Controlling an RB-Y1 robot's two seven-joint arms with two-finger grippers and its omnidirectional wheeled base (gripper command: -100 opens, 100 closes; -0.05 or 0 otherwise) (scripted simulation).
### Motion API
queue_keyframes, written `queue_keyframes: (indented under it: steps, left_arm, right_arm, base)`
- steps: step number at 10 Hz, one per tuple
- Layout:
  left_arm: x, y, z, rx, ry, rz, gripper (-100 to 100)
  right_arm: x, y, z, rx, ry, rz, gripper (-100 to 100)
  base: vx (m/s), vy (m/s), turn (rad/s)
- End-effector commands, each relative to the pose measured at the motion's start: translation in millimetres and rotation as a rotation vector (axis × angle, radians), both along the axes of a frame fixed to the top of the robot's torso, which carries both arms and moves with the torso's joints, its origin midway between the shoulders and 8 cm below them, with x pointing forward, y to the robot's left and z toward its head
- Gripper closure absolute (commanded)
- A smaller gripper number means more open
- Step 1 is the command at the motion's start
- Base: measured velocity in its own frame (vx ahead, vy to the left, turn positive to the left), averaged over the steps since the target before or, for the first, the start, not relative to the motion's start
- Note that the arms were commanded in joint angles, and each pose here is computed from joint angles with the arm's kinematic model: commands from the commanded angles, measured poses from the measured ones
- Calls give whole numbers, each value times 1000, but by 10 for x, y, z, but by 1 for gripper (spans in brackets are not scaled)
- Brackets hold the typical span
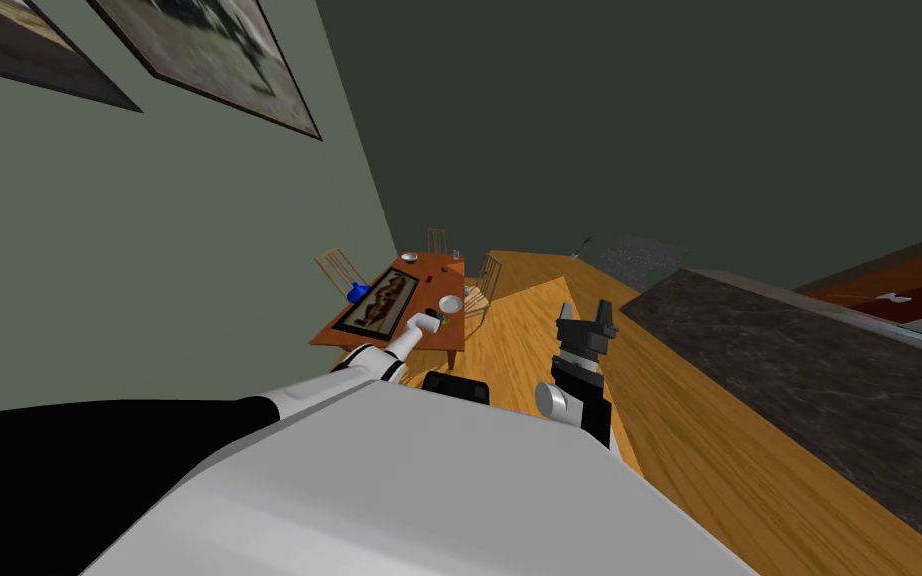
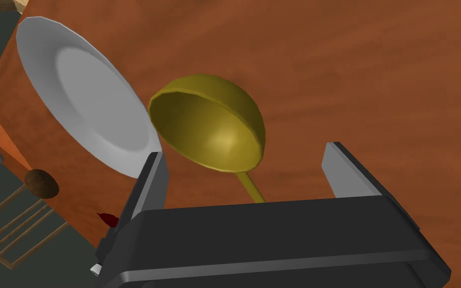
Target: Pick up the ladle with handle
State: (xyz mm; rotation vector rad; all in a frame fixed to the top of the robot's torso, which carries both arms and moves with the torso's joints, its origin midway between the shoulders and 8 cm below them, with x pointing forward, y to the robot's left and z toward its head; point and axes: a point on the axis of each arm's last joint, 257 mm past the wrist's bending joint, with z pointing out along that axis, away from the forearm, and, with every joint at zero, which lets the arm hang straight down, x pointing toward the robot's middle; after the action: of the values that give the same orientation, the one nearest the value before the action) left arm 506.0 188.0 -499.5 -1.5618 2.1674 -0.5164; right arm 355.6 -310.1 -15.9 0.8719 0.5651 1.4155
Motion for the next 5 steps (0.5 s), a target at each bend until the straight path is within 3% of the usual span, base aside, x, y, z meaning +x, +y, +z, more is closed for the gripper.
queue_keyframes:
  steps: [1,5]
  left_arm:
    - [8,209,-15,-1,-1,46,-100]
    - [-29,772,-90,0,-3,170,-100]
  right_arm:
    - [0,0,0,0,0,0,0]
    - [0,0,0,0,0,0,0]
  base:
    - [-46,16,-339]
    - [-53,21,-308]
